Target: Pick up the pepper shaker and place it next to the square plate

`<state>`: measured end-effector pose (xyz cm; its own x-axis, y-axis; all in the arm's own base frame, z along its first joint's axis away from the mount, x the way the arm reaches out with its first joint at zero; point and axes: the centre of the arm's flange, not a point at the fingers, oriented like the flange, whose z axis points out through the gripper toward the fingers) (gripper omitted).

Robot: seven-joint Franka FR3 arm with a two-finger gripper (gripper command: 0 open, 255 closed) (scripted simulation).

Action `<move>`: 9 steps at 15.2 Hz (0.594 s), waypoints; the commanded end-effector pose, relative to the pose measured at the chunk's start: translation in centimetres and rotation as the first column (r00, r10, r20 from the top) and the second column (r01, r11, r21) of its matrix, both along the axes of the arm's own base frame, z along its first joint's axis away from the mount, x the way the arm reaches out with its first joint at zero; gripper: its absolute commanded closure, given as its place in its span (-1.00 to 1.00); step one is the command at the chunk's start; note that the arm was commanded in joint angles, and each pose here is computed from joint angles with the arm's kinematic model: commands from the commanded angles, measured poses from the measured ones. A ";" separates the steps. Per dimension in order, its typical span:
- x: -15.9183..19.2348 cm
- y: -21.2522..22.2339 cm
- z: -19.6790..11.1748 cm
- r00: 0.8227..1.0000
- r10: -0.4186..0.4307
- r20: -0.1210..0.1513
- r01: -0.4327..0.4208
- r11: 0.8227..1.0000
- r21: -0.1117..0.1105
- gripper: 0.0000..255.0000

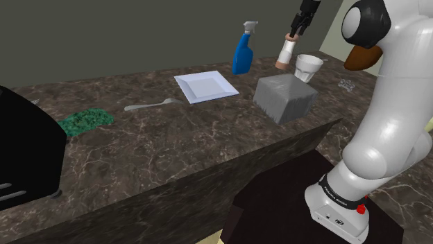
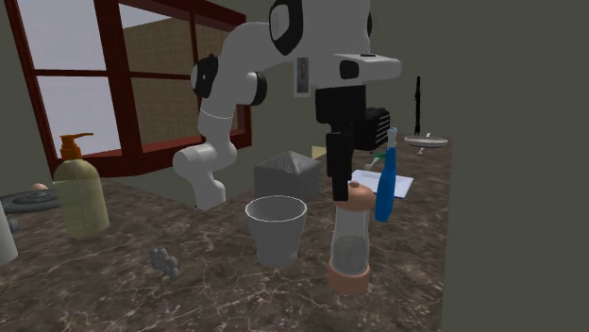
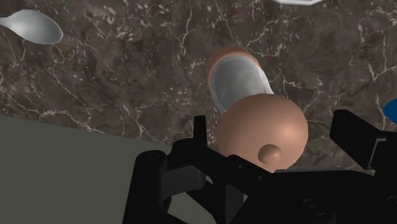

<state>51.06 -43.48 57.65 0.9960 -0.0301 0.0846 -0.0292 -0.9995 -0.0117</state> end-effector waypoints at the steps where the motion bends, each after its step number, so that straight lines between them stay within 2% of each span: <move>1: 0.2 0.0 -1.1 1.000 0.000 0.000 0.000 1.000 0.000 -1.00; 9: 0.2 0.0 -1.4 1.000 0.000 0.000 0.000 1.000 0.000 -1.00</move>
<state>51.30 -43.50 56.28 0.9959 -0.0301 0.0849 -0.0292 -0.9995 -0.0113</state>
